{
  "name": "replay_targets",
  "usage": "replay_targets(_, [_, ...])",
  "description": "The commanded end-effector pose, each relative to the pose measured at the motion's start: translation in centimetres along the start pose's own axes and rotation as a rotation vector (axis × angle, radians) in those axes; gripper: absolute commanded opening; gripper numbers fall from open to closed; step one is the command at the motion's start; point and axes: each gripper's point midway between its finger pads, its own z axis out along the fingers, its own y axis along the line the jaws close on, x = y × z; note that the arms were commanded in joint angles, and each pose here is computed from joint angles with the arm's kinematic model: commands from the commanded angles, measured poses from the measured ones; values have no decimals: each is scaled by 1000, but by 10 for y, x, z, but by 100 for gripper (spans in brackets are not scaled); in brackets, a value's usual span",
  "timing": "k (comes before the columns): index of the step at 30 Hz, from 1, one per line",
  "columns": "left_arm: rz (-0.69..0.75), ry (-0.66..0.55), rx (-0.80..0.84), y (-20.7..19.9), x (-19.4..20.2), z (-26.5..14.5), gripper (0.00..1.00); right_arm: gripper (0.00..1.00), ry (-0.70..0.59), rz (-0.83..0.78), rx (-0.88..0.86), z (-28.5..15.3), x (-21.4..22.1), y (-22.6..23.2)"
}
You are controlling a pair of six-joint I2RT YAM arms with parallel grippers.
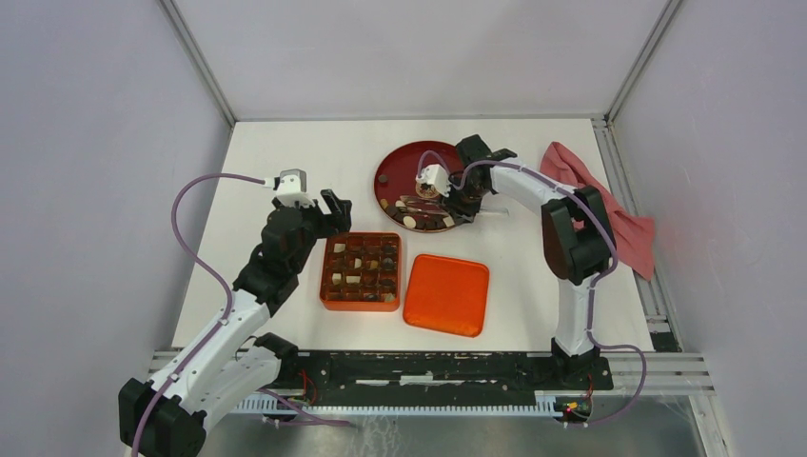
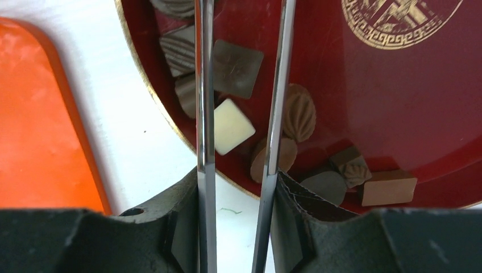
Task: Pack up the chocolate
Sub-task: Pick up the fake chocolate from the plate.
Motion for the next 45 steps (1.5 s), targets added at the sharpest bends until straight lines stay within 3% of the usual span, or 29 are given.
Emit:
replay_targets(1, [-44,-43,24,-7,-11,-1,88,43,-25,16,70,-4,-22,-23])
replay_targets(10, [-42,-37,22,-8,-10,0,88,38,9,76,124,1,-19,-39])
replay_targets(36, [-36,-24,19,-8,-9,2,88,43,-55,16,41,17,-50,-35])
replay_targets(45, [-35,-23,18,-8,-9,2,88,27,-48,22,62,12,-48,-37])
